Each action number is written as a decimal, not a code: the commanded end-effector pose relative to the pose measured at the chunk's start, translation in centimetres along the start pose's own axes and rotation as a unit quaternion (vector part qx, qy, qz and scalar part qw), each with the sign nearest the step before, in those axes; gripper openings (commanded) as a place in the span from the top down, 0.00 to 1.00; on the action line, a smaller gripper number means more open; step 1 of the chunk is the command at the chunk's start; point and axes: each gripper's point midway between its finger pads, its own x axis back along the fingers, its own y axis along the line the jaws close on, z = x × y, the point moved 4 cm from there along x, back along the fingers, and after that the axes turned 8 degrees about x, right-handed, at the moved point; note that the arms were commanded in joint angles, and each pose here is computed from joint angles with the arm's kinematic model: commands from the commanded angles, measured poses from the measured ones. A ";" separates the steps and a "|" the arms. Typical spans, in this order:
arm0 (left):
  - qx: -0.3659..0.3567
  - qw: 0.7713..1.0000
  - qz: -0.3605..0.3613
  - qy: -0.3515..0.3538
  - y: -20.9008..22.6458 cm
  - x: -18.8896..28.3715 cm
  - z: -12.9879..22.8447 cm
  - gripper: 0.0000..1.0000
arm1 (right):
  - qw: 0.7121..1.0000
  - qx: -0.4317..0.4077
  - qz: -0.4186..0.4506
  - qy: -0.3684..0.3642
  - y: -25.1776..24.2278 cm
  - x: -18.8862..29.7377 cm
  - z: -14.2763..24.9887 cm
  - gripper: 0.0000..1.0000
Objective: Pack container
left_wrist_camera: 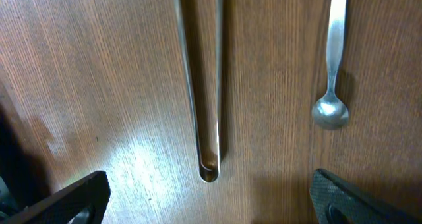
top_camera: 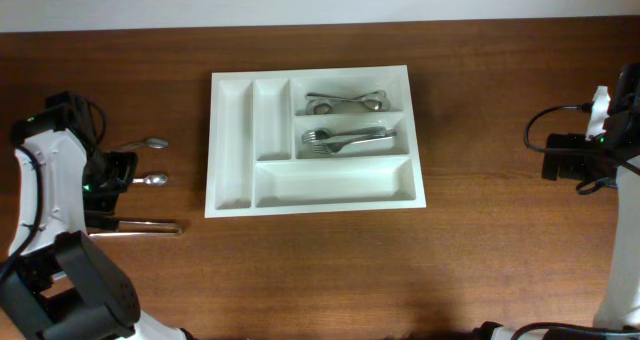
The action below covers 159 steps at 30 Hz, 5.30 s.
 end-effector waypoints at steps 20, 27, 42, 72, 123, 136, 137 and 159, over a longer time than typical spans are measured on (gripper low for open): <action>0.054 0.997 0.047 -0.041 3.2 -4.0 -3.7 0.01 | 1.000 -0.008 0.011 -0.007 -0.4 0.6 0.2 0.01; 0.122 0.992 -0.019 -0.016 3.8 -7.1 -3.2 0.01 | 1.000 -0.009 0.011 -0.007 -0.4 0.6 0.2 0.01; 0.055 0.998 0.008 -0.019 1.0 -7.6 -4.4 0.01 | 1.000 -0.008 0.011 -0.007 -0.4 0.6 0.2 0.01; 0.033 0.999 0.000 0.016 2.4 -10.7 -2.4 0.01 | 1.000 -0.008 0.011 -0.007 -0.4 0.6 0.2 0.01; 0.015 0.998 0.059 0.008 0.3 -11.1 -2.9 0.01 | 1.000 -0.008 0.011 -0.007 -0.4 0.6 0.2 0.01; 0.010 0.999 0.046 0.013 1.4 -12.4 -2.1 0.01 | 1.000 -0.008 0.011 -0.007 -0.4 0.6 0.2 0.01; 0.010 0.999 0.045 0.014 1.5 -12.6 -2.0 0.01 | 1.000 -0.008 0.011 -0.007 -0.4 0.6 0.2 0.01; 0.009 0.999 0.040 0.019 1.9 -12.9 -1.7 0.25 | 1.000 -0.008 0.011 -0.007 -0.4 0.6 0.2 0.01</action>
